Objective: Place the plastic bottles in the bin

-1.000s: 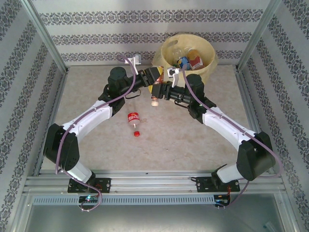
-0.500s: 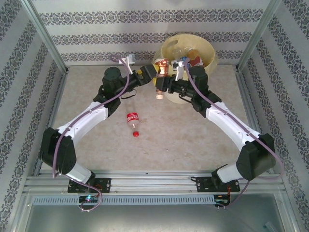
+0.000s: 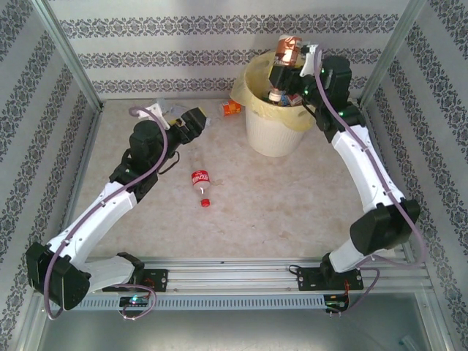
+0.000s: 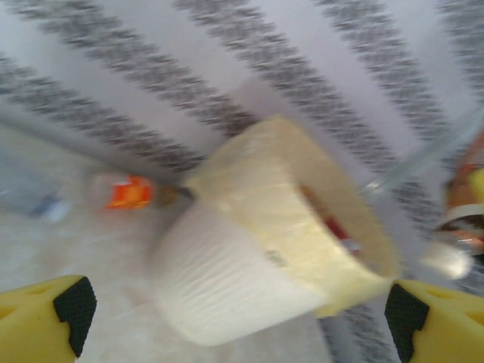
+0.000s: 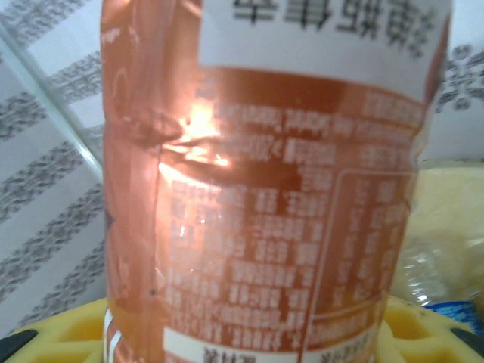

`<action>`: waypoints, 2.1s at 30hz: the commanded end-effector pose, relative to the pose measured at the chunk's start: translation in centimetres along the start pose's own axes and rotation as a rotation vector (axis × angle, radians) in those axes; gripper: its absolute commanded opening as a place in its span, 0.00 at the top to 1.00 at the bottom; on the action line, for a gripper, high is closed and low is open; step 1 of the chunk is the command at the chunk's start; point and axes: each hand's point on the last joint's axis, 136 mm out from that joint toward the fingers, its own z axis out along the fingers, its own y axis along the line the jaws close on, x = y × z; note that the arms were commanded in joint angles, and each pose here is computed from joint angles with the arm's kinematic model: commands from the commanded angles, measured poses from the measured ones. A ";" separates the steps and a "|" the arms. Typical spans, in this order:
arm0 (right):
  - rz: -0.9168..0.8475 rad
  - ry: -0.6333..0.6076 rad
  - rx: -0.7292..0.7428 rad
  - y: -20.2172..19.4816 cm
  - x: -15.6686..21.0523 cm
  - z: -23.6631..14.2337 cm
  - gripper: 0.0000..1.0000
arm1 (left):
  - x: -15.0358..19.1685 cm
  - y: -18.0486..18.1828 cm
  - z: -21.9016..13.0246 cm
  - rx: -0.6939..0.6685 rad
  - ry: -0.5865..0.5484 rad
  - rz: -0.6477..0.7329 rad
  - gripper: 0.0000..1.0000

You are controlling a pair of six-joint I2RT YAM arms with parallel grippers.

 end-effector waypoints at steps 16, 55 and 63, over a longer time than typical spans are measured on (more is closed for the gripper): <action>0.098 0.167 0.138 -6.0 4.1 8.4 0.20 | 4.5 11.7 -1.2 -0.487 0.105 -0.015 0.00; 0.060 -0.043 -0.112 5.4 5.6 -8.7 0.02 | 3.9 20.1 12.8 -0.796 0.196 -0.105 0.00; -0.038 0.004 -0.106 7.6 8.1 -12.7 0.02 | 3.6 24.0 17.9 -0.949 0.143 -0.112 0.00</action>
